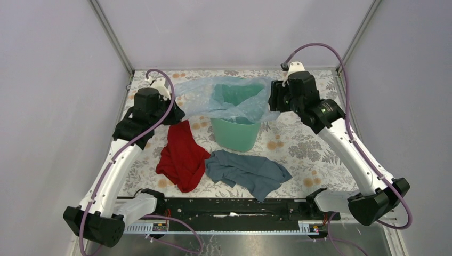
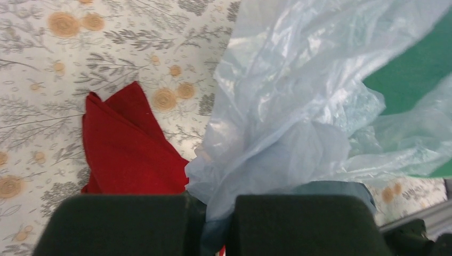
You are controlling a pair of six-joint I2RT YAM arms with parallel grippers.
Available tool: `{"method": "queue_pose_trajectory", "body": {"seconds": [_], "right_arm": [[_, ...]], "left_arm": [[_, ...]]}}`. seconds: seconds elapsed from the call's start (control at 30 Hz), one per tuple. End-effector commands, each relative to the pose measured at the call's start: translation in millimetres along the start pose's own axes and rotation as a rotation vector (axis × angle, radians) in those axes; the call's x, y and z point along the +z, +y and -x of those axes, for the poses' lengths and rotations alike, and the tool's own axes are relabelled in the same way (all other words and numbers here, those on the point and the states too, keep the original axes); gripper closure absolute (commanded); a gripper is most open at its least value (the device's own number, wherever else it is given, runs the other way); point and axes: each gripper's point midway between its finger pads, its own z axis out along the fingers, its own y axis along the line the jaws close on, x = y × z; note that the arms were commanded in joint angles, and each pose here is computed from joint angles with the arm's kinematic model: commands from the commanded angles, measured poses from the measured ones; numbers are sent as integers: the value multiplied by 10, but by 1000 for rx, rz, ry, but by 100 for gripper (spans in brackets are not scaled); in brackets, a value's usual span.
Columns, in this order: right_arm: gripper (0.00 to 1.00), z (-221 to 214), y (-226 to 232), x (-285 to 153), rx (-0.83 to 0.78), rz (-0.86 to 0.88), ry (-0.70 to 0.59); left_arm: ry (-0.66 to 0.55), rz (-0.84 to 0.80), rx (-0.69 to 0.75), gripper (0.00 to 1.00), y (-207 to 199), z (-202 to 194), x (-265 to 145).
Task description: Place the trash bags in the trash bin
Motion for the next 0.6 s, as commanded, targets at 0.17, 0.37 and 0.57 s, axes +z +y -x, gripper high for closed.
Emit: {"method": "queue_pose_trajectory", "body": {"seconds": [0.17,0.37,0.57], "right_arm": [[0,-113,395,-798,243,253,61],[1,-442,689,-701,493,385,157],[32,-416,500,-632,520,334,2]], "left_arm": [[-36,-243,10,100,-467,160,-232],[-44,-246,8,100,-474,163,-265],[-45,-253,5,100,-487,150,-324]]}}
